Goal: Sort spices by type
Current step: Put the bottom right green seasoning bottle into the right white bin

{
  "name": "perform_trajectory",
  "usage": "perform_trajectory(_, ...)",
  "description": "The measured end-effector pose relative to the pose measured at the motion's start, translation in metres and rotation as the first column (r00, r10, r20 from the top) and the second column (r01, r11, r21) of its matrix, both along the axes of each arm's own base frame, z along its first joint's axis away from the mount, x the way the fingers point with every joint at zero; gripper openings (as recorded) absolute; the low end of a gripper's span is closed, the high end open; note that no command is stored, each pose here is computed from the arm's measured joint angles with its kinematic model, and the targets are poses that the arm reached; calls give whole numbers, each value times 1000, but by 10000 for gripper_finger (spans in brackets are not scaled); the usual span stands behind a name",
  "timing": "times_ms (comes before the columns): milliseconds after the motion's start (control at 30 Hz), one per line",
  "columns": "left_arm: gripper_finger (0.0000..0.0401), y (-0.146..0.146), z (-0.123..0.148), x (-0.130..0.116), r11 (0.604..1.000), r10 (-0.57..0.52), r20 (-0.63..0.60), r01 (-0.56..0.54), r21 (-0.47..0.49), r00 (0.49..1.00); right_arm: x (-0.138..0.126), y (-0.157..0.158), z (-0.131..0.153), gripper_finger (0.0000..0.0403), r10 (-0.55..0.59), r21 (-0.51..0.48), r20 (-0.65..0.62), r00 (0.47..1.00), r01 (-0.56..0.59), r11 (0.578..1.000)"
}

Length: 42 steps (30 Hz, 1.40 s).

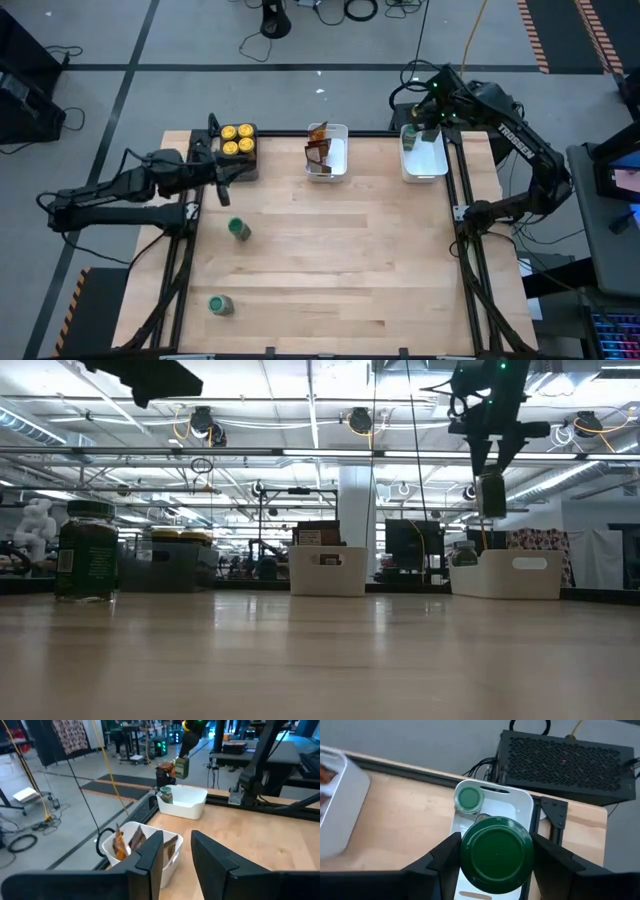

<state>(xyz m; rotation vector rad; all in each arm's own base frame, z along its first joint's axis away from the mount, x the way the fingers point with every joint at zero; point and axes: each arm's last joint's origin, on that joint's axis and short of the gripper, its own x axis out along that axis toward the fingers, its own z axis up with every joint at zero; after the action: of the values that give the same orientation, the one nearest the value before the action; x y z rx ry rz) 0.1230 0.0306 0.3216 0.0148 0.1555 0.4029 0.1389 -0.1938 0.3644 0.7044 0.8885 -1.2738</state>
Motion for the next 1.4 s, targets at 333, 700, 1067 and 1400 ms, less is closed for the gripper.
perform_trajectory(333, 105, 7, -24, -12, 999, 50, 62, -50, 1, 997, -5, -4, -1, 188, -78, -1, 6, 997, 78, 997)
perform_trajectory(700, 105, 9, -26, -12, 1000, 20, 65, -20, -5, 998, 6, -21, -20, 188, -80, 7, -60, 995, 80, 997)
perform_trajectory(1067, 105, 9, -27, -12, 999, 21, 68, -19, -32, 997, 2, -35, -60, 189, 37, 19, -145, 989, -34, 999)
perform_trajectory(1400, 105, 9, -27, -12, 997, 29, 88, -22, -79, 996, -7, -48, -98, 190, 21, 0, -65, 998, -21, 1000)
